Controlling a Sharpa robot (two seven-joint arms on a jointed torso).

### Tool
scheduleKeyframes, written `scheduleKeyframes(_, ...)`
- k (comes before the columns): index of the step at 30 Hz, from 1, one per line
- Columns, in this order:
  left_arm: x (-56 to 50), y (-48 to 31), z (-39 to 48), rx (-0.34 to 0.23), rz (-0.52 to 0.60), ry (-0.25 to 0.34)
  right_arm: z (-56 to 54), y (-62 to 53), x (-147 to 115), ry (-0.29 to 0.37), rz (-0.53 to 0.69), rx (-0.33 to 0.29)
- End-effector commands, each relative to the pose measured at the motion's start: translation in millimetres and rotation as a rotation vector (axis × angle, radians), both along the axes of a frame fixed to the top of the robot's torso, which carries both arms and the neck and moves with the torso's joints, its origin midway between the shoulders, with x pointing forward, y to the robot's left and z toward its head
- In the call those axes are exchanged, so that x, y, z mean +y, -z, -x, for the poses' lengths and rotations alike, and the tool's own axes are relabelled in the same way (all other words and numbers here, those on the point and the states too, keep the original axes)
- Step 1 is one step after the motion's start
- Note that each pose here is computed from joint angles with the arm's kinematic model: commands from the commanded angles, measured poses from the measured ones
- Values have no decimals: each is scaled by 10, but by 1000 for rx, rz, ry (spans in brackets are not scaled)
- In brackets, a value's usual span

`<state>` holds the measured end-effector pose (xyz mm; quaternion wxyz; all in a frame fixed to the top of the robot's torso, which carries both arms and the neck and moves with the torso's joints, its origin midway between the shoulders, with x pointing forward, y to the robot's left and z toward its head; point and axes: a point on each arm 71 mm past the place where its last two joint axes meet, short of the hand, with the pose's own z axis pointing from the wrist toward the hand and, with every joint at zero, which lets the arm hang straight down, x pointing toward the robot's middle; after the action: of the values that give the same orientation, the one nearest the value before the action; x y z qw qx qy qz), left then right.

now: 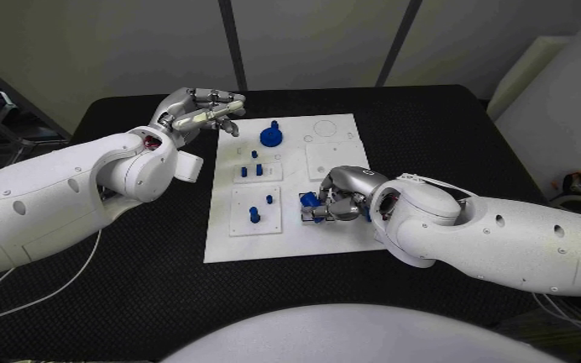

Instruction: Assemble the parts on the task board

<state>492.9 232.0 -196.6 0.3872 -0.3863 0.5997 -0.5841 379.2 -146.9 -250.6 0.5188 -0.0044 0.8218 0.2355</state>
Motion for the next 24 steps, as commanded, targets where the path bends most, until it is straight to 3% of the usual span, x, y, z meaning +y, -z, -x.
scheduleKeyframes(1,-11,-14,6,-3,8,13,-14,-18,-2,3,41,-33)
scheduleKeyframes(24,-10,-25,22,-6,10,15,-60,-24,19,44,69,-80)
